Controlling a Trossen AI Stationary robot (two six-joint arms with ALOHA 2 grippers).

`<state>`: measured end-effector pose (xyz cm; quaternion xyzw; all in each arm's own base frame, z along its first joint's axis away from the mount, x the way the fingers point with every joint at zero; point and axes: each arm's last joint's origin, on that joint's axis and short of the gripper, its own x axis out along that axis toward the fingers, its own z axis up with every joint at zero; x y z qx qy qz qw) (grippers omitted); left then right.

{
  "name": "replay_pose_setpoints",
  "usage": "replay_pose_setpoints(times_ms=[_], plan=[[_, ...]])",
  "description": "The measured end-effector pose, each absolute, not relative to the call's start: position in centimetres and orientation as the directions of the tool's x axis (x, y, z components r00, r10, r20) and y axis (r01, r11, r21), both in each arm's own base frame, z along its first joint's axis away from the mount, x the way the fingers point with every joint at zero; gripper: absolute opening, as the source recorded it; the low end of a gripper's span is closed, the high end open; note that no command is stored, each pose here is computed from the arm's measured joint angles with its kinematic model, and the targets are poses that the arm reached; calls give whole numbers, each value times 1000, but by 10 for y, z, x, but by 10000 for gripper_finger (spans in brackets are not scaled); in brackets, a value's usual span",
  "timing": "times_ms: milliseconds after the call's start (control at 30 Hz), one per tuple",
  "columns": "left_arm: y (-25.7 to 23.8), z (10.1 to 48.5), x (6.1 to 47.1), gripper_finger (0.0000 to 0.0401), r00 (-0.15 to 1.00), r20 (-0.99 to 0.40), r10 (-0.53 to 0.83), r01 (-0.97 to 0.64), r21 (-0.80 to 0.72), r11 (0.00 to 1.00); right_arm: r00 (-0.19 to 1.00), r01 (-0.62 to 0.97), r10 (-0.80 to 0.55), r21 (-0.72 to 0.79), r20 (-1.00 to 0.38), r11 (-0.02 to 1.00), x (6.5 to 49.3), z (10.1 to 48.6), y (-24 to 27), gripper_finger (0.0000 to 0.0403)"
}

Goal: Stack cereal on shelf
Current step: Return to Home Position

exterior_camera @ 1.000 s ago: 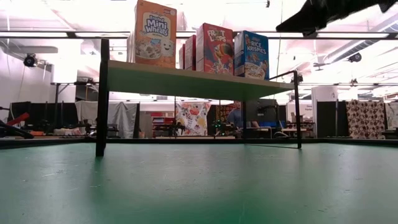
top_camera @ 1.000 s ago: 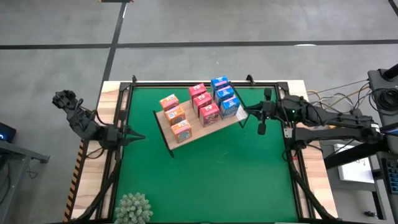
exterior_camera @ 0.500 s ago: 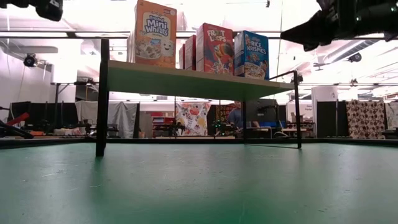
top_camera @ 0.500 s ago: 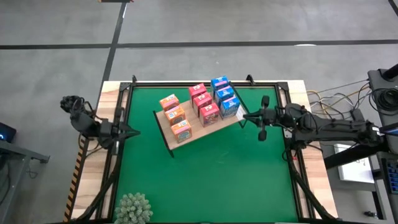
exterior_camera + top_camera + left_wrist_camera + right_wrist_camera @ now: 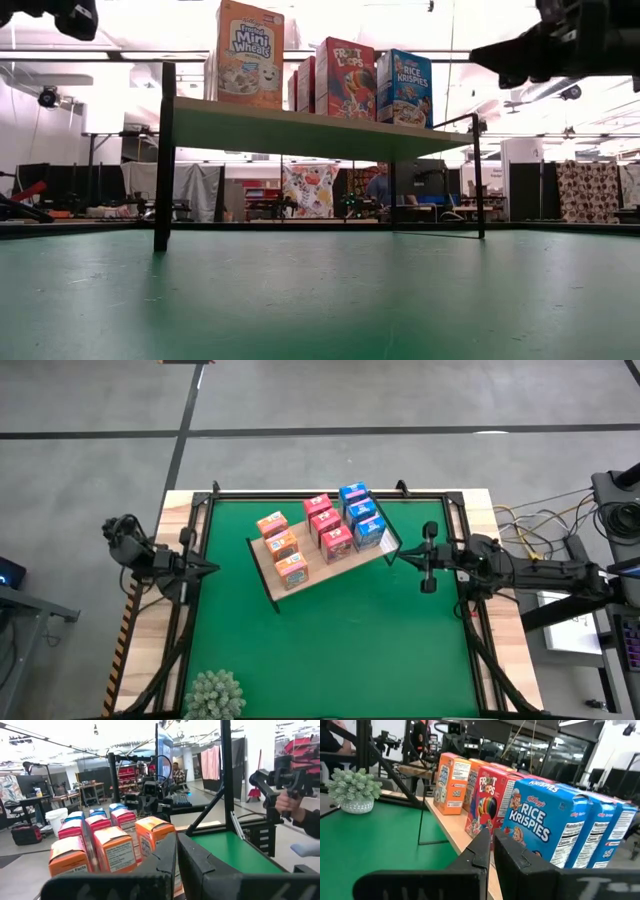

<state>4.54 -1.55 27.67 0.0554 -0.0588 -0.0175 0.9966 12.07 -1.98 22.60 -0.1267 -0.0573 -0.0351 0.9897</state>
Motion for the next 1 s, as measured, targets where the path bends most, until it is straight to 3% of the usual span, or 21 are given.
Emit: replay_pose_setpoints(times_ms=[500, 1000], plan=[[-35, 234, 68, 0, 974, 227, -25, 7, 79, 997, 938, 93, 15, -295, 346, 951, 89, 206, -12, 12], [-43, 191, 78, 0, 977, 211, -26, 8, 88, 996, 935, -48, 187, -415, 301, 909, 91, 198, -7, 12]])
